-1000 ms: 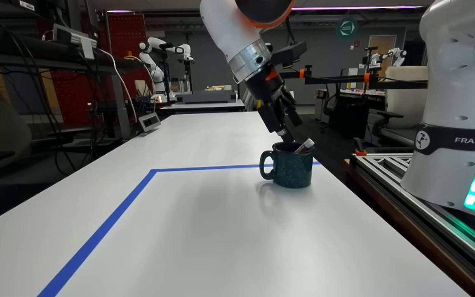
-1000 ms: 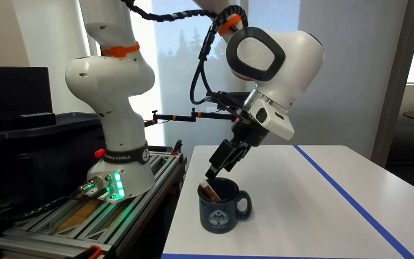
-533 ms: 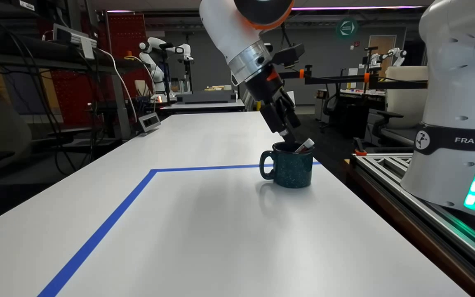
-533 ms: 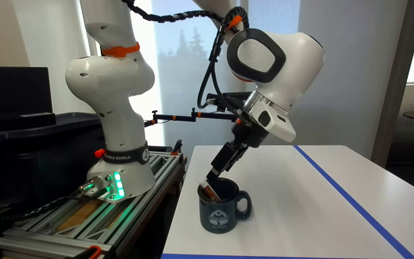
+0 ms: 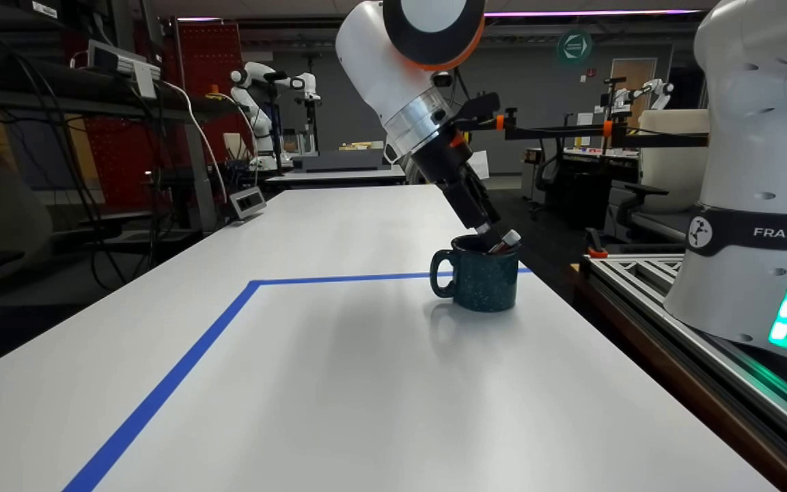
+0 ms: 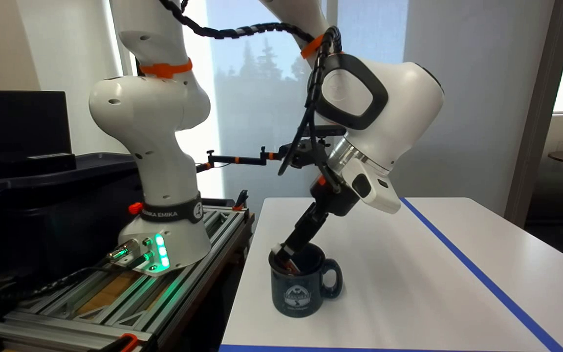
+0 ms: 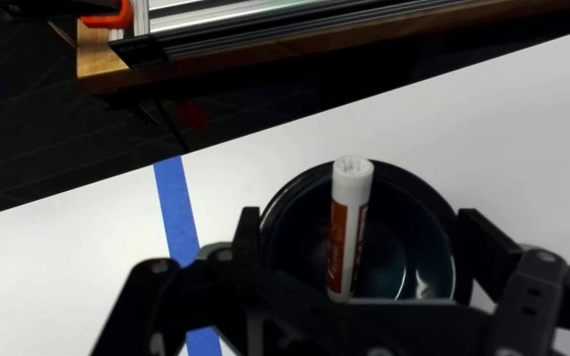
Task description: Remove the marker from the mug cup
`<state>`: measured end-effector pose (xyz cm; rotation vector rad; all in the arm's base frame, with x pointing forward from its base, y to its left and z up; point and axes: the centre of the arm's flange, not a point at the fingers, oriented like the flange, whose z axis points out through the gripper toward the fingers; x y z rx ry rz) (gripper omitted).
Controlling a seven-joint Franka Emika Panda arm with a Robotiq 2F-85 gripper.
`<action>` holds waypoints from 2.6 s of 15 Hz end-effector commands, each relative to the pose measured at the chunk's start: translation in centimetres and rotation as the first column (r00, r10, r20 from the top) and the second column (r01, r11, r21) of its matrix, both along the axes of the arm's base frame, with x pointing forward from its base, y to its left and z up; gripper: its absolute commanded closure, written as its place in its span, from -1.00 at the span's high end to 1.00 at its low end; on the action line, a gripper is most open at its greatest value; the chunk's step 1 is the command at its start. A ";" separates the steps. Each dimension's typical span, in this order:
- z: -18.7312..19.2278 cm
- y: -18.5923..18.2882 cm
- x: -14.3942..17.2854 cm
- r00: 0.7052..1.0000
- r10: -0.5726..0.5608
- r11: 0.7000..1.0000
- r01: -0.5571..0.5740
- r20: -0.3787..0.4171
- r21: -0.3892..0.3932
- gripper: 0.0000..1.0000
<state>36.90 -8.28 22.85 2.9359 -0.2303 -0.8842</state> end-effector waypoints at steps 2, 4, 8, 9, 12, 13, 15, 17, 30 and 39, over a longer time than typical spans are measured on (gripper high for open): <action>-0.4 -0.2 0.5 0.999 0.042 0.998 -0.042 -0.002 0.047 0.79; -0.5 -0.1 0.5 0.998 0.055 0.997 -0.054 -0.005 0.058 0.46; -0.7 -0.1 0.7 0.997 0.073 0.995 -0.072 -0.005 0.074 0.14; -0.7 -0.1 0.7 0.997 0.074 0.994 -0.073 -0.007 0.076 0.14; -0.9 -0.1 0.7 0.997 0.082 0.993 -0.081 -0.010 0.083 0.22; -1.0 0.0 0.7 0.996 0.086 0.993 -0.084 -0.011 0.086 0.20; -1.2 0.0 0.7 0.996 0.091 0.992 -0.090 -0.013 0.091 0.12; -1.3 0.0 0.7 0.995 0.098 0.991 -0.096 -0.014 0.096 -0.07; -1.9 0.3 0.3 0.991 0.130 0.986 -0.128 -0.015 0.110 -0.93; 3.7 0.4 -2.3 0.987 0.133 0.986 -0.122 -0.090 0.115 -0.90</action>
